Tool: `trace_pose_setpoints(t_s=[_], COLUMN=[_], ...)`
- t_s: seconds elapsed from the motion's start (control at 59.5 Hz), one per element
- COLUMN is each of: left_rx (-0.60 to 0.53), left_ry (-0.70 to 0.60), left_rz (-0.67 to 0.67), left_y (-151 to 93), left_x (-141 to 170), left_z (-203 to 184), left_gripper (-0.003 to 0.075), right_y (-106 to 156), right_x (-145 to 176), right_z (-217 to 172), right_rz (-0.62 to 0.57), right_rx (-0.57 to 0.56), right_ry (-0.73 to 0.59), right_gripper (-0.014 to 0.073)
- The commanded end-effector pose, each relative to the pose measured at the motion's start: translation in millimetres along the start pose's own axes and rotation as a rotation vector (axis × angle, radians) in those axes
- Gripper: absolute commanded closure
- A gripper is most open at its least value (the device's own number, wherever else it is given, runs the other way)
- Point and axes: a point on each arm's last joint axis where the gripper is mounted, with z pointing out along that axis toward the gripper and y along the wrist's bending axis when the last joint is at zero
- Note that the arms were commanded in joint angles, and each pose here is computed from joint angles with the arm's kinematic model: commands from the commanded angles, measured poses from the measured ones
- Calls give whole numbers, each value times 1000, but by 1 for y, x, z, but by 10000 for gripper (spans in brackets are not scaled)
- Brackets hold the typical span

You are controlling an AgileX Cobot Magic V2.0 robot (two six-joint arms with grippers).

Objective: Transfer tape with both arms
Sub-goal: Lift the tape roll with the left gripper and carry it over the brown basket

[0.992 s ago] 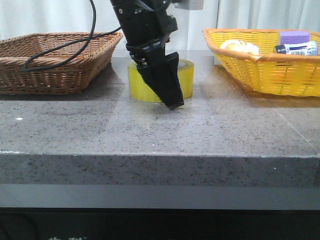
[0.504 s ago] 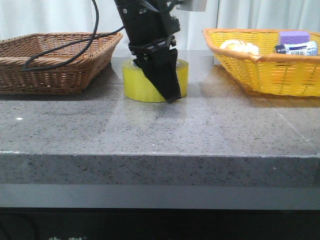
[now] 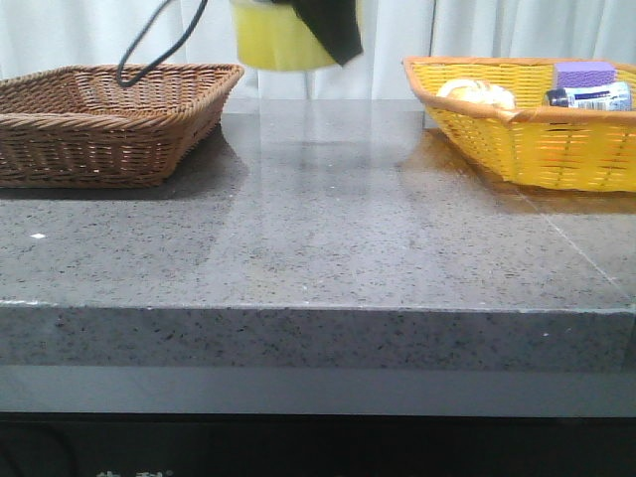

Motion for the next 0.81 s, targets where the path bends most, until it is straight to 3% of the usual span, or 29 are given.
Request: trace_pose_setpoints(t_s=[0.0, 0.151, 0.588, 0.79], left_rx=[-123, -227, -351, -362], left_ry=[-88, -57, -30, 47], left_rz=[-57, -145, -530, -611], left_y=[9, 26, 107, 128], left_x=[-7, 2, 55, 83], left_z=[-55, -62, -74, -58], left_gripper=[539, 539, 540, 540], right_y=[0, 0, 0, 0], right_x=[-14, -14, -14, -14], right_z=[-6, -6, -6, -6], right_rz=[3, 3, 3, 3], right_rx=[1, 1, 1, 1], right_ry=[-99, -99, -99, -99], right_gripper=[150, 150, 150, 150])
